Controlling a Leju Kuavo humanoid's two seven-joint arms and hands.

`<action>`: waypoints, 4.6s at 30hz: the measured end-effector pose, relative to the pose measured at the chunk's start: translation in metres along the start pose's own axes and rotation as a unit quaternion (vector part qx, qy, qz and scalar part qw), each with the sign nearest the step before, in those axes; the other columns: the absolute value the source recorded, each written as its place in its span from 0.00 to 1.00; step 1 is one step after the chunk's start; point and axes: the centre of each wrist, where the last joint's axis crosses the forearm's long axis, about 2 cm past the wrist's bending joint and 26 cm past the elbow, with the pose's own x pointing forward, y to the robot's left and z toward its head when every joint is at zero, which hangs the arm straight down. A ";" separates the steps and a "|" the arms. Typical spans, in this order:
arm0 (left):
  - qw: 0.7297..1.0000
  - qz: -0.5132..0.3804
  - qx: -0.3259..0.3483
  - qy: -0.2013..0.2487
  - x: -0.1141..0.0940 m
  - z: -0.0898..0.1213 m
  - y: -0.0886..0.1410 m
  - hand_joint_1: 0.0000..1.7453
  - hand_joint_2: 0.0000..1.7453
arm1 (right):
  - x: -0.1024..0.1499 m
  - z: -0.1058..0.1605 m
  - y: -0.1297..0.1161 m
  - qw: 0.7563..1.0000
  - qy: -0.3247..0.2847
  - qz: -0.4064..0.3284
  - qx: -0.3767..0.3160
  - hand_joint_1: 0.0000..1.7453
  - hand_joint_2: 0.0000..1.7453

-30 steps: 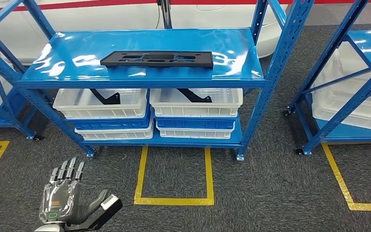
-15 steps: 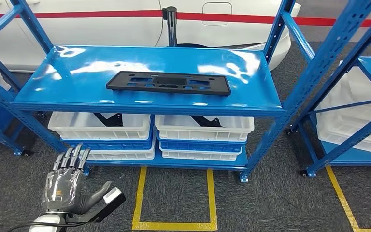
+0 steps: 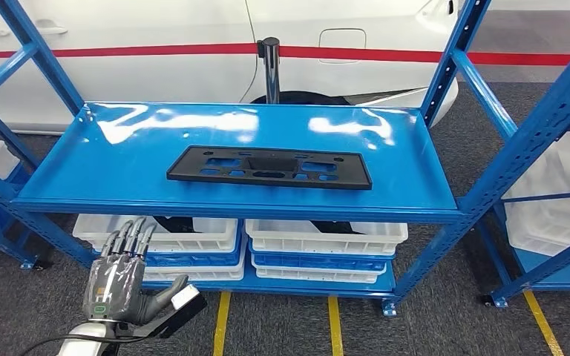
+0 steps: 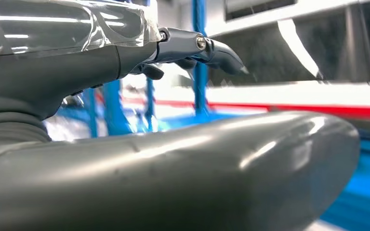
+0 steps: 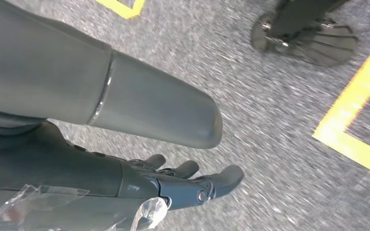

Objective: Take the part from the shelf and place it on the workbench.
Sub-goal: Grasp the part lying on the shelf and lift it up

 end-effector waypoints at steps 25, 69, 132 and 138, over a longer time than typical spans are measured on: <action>0.992 0.062 -0.095 -0.047 0.025 0.001 -0.016 0.00 0.00 | -0.006 0.001 0.003 0.999 0.030 -0.004 0.010 0.00 0.00; 0.987 -0.127 0.072 -0.061 0.028 0.004 -0.007 0.00 0.00 | -0.002 0.002 0.010 1.000 0.023 0.007 0.016 0.00 0.00; 0.987 -0.146 -0.002 -0.064 -0.049 -0.075 0.001 0.50 1.00 | 0.018 -0.001 0.008 0.996 -0.006 0.084 0.033 0.00 0.00; 0.991 -0.105 -0.003 -0.088 -0.032 -0.082 -0.022 1.00 1.00 | 0.021 -0.001 0.006 0.995 -0.006 0.098 0.032 0.00 0.00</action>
